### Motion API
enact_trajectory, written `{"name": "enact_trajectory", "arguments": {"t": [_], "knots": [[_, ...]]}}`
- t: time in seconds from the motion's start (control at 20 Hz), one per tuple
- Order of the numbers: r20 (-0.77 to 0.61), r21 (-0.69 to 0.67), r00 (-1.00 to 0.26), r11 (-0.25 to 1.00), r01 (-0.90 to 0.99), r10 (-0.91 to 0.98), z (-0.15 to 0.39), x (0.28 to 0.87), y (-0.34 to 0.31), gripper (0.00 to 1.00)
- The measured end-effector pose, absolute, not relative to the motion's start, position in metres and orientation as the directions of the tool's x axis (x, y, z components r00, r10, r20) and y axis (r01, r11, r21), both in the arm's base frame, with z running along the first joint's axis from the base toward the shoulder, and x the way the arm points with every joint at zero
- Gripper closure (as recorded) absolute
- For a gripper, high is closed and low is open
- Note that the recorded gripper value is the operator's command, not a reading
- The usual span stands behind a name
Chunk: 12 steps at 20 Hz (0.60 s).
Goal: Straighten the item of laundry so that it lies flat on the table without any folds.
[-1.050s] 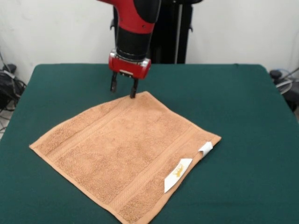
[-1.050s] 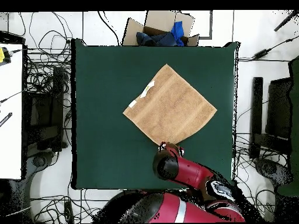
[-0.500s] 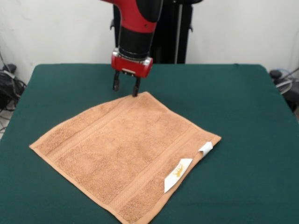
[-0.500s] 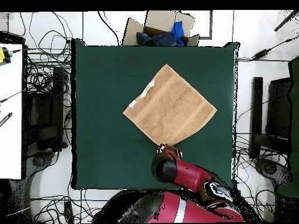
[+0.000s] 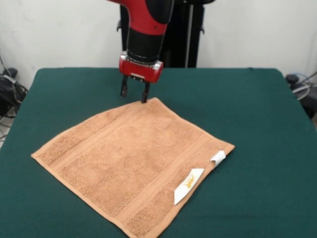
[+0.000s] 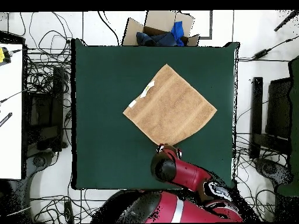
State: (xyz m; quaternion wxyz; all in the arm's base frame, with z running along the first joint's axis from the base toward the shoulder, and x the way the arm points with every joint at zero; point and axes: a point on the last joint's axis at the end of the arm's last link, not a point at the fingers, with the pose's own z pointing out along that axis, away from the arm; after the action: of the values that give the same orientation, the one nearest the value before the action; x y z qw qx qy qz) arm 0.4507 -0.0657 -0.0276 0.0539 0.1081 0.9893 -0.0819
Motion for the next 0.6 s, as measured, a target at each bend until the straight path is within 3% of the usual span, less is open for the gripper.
{"name": "enact_trajectory", "arguments": {"t": [0.6], "knots": [[-0.137, -0.151, -0.97, 0.964, 0.219, 0.199, -0.0236, 0.4575, -0.0579, 0.0]]}}
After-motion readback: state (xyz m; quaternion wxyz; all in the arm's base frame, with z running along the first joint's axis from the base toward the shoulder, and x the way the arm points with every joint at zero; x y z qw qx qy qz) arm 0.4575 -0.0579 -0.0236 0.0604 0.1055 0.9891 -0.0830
